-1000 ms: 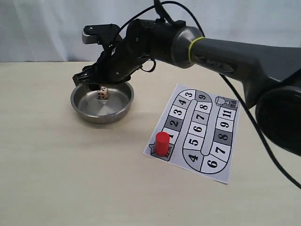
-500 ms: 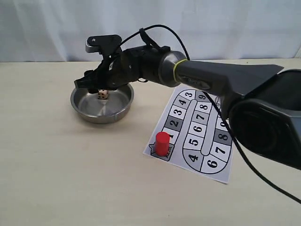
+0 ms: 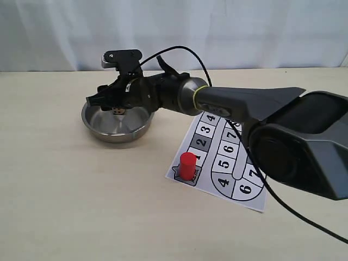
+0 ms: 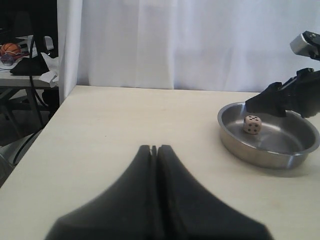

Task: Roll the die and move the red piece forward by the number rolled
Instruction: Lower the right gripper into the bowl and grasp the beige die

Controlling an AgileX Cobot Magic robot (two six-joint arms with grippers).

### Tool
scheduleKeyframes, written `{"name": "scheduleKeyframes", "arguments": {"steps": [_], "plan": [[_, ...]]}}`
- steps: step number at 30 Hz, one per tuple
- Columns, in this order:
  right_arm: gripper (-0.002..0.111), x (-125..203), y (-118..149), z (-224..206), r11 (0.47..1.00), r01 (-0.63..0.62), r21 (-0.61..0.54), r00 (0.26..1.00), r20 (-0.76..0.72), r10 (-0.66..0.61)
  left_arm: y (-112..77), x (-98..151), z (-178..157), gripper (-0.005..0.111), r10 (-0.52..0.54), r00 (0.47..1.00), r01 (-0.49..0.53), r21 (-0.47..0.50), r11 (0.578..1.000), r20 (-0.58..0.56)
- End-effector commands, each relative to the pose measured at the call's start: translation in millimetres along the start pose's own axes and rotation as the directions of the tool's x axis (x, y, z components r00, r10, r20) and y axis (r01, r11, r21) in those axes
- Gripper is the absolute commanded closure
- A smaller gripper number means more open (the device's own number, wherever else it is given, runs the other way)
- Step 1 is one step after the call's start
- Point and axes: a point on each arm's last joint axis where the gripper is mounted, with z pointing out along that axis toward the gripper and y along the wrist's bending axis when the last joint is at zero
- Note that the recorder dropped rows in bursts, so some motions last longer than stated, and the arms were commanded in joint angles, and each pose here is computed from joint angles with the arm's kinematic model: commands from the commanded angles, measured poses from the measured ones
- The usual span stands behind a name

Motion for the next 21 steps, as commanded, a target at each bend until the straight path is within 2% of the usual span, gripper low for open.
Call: {"name": "scheduleKeyframes", "arguments": {"steps": [1, 10, 21], "plan": [[0.046, 3.3, -1.5, 5.9, 1.000, 0.005, 0.000, 0.999, 0.032, -0.005, -0.1, -0.7, 0.1, 0.107, -0.005, 1.000, 0.005, 0.001, 1.000, 0.013], [0.046, 14.3, -5.1, 13.4, 1.000, -0.025, 0.007, 1.000, -0.002, 0.025, -0.1, -0.7, 0.1, 0.107, -0.005, 1.000, 0.005, 0.001, 1.000, 0.013], [0.046, -14.9, 2.5, 8.7, 0.998, -0.069, 0.008, 0.993, -0.091, 0.069, -0.1, -1.1, 0.1, 0.107, -0.005, 1.000, 0.005, 0.002, 1.000, 0.018]]}}
